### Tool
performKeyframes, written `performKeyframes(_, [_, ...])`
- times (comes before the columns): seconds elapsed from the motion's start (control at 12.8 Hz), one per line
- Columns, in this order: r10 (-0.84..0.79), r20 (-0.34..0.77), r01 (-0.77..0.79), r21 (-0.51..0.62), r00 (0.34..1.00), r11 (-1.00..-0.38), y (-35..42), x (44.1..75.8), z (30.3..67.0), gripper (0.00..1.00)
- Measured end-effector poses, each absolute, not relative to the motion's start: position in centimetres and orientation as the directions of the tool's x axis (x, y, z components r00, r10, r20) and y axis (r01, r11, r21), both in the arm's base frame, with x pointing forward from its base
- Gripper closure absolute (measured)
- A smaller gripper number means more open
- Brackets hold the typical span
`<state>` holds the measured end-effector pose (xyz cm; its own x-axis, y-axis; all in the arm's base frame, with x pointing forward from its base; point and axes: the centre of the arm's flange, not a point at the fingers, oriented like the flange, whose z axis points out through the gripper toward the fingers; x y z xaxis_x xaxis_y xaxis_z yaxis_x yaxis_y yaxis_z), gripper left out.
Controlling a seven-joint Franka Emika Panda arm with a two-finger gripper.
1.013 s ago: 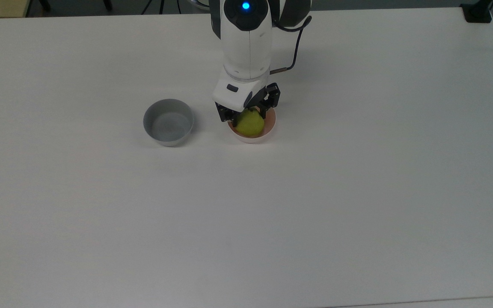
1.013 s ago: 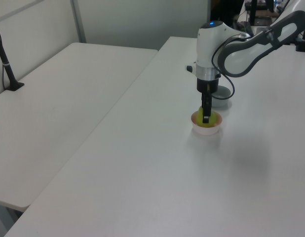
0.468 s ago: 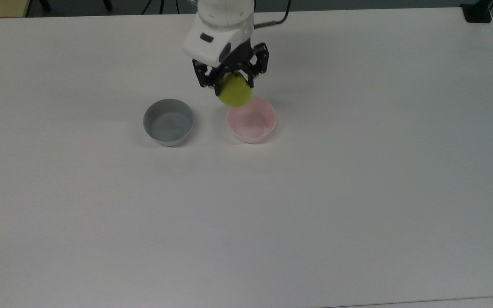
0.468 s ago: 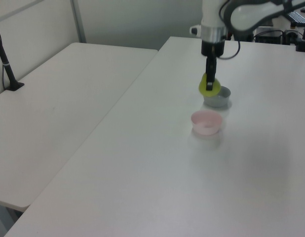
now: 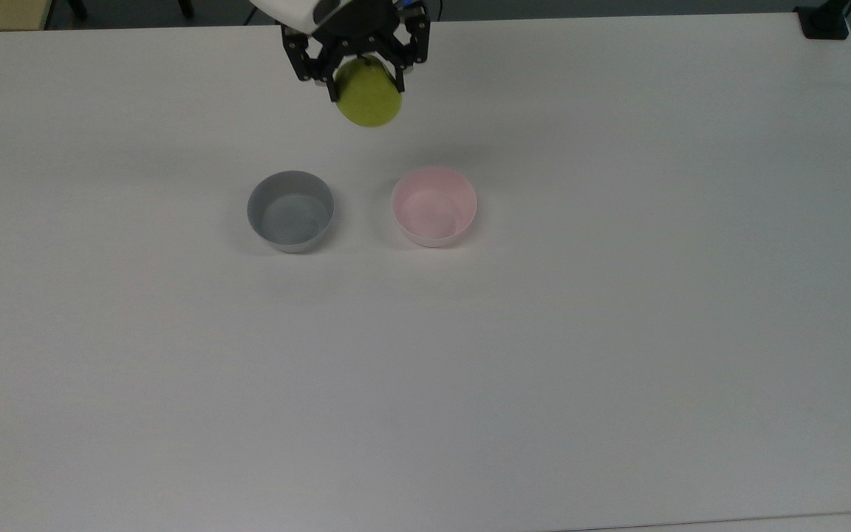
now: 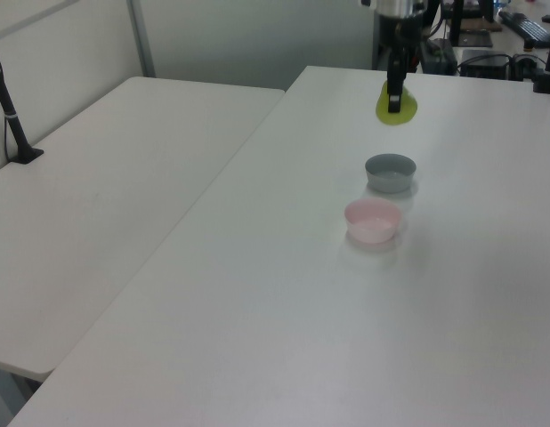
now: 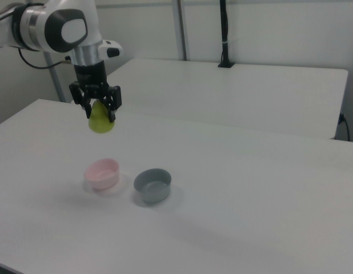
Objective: Pick up a pear from the bowl
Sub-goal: 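Lift the held pear up out of the pink bowl, then carry the pear away from the bowls and lower it to the table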
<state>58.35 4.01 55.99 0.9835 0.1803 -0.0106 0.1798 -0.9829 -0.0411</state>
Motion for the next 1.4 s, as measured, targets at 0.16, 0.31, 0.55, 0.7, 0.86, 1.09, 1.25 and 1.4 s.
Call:
performKeyframes(0.16, [0.156, 0.011, 0.157, -0.039, 0.988, -0.987, 2.6, 58.1, 58.7, 0.26])
performKeyframes(0.31, [0.133, 0.036, 0.135, -0.037, 0.990, -0.990, 1.2, 58.0, 60.3, 0.26])
performKeyframes(0.55, [0.104, 0.062, 0.106, -0.032, 0.993, -0.994, -2.4, 57.4, 61.7, 0.26])
performKeyframes(0.7, [0.115, 0.071, 0.117, -0.028, 0.991, -0.993, -4.9, 57.1, 62.1, 0.26])
performKeyframes(0.86, [0.151, 0.077, 0.154, -0.022, 0.985, -0.988, -7.5, 56.7, 62.4, 0.26])
performKeyframes(1.09, [0.228, 0.082, 0.230, -0.012, 0.970, -0.973, -10.1, 56.2, 62.5, 0.26])
performKeyframes(1.25, [0.322, 0.080, 0.323, -0.002, 0.943, -0.946, -12.4, 55.6, 62.4, 0.26])
performKeyframes(1.4, [0.334, 0.058, 0.335, -0.014, 0.941, -0.942, -15.2, 54.3, 61.0, 0.26])
